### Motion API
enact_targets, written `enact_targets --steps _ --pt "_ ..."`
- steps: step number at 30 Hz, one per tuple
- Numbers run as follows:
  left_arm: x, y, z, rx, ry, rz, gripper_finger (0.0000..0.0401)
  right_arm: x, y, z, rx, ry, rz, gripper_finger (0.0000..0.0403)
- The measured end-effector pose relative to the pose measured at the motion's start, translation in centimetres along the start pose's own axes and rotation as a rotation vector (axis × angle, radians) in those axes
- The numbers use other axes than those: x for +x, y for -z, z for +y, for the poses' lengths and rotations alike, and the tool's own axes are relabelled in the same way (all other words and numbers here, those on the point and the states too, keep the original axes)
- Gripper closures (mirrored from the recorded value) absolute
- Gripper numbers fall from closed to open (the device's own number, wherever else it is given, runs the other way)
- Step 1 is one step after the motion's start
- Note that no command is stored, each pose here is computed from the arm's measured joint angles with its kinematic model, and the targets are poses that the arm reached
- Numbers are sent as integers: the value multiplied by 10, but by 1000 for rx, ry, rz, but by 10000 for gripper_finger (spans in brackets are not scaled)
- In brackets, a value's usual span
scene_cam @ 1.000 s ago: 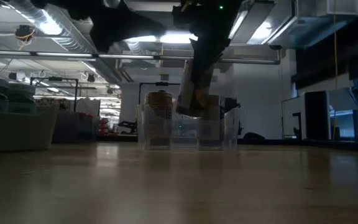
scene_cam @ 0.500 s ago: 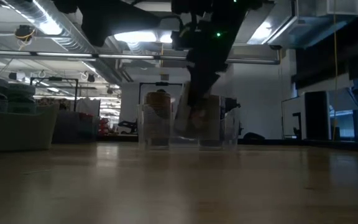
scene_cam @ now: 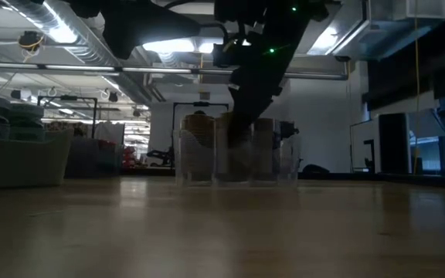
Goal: Sort spices by type
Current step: Put the brown seasoning bottle into the transparent bin, then put the white seasoning bottle into the gray bin
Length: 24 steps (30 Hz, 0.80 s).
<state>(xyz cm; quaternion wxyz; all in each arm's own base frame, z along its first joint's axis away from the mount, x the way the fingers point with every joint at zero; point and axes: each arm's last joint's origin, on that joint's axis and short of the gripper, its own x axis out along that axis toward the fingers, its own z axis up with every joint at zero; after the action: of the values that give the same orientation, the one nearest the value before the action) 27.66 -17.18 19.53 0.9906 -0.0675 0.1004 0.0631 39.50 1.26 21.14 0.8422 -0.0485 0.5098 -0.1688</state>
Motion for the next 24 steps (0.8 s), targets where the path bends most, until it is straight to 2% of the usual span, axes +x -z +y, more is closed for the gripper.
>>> enact_targets --steps 3,11,19,24 --pt "0 0 0 0 0 0 125 -2 -2 0 3 -1 -8 13" --pt "0 0 0 0 0 0 125 -24 -10 5 -38 -12 23 42" --pt "0 0 0 -1 0 0 125 -90 -17 37 -108 -43 57 50" --pt "0 0 0 -7 0 0 125 -141 -5 66 -158 -65 92 50"
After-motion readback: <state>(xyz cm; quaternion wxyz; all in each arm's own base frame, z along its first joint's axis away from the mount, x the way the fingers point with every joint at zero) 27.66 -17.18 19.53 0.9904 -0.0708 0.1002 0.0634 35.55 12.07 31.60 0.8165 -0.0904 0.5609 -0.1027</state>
